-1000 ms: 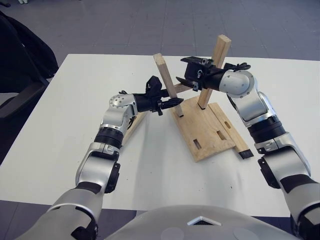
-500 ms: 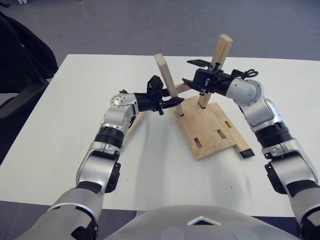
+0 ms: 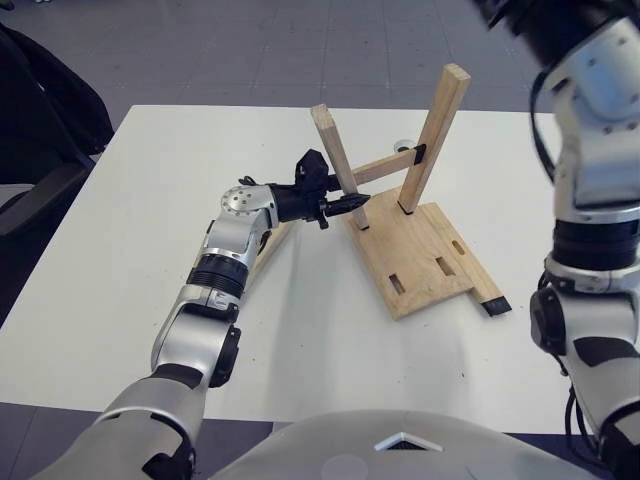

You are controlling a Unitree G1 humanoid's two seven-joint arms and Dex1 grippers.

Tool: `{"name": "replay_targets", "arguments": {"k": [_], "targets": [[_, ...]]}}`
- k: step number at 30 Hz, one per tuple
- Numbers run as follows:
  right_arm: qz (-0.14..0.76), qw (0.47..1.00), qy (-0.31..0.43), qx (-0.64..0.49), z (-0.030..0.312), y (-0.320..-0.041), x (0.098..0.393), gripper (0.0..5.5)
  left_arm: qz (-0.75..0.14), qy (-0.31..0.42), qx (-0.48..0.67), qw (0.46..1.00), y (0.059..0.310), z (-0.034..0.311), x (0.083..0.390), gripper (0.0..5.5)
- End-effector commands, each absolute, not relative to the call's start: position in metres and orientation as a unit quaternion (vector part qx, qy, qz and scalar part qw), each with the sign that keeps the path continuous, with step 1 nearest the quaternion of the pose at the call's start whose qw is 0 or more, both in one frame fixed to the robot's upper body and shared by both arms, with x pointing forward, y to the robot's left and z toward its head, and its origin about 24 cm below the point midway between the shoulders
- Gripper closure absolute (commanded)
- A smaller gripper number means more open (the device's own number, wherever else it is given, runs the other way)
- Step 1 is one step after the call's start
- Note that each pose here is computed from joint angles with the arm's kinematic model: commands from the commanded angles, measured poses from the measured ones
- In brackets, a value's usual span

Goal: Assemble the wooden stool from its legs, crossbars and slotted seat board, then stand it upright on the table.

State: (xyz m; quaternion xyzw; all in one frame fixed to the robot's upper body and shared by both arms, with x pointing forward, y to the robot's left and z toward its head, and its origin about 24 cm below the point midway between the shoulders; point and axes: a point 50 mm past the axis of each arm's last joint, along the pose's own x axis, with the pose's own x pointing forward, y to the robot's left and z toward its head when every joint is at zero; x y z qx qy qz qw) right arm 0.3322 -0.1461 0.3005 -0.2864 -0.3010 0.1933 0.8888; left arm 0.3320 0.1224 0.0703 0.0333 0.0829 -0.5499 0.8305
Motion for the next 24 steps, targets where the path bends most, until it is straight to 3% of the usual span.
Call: {"name": "replay_targets", "arguments": {"k": [1, 5, 10, 13, 16, 20, 22, 24], "targets": [[0.138, 0.921, -0.175, -0.320, 0.268, -0.203, 0.361, 2.85, -0.550, 0.199, 0.075, 0.808, 0.151, 0.028, 0.307, 3.45], [0.138, 0.935, -0.025, -0.325, 0.198, -0.238, 0.376, 2.85, -0.575, 0.211, 0.081, 0.786, 0.166, 0.035, 0.300, 3.45], [0.184, 0.927, 0.105, -0.308, 0.119, -0.244, 0.373, 3.86, -0.568, 0.216, 0.102, 0.787, 0.178, 0.045, 0.310, 3.45], [0.170, 0.930, 0.124, -0.302, 0.104, -0.250, 0.371, 4.51, -0.572, 0.215, 0.103, 0.785, 0.176, 0.044, 0.310, 3.45], [0.187, 0.928, 0.112, -0.302, 0.106, -0.239, 0.374, 5.03, -0.576, 0.217, 0.099, 0.782, 0.173, 0.039, 0.306, 3.45], [0.334, 0.898, 0.042, -0.284, 0.121, -0.163, 0.365, 5.40, -0.584, 0.221, 0.097, 0.775, 0.168, 0.036, 0.303, 3.45], [0.457, 0.852, -0.023, -0.255, 0.143, -0.100, 0.335, 5.40, -0.587, 0.225, 0.098, 0.772, 0.165, 0.035, 0.303, 3.45], [0.552, 0.804, -0.066, -0.212, 0.161, -0.061, 0.289, 5.40, -0.589, 0.232, 0.098, 0.768, 0.162, 0.035, 0.306, 3.45]]}}
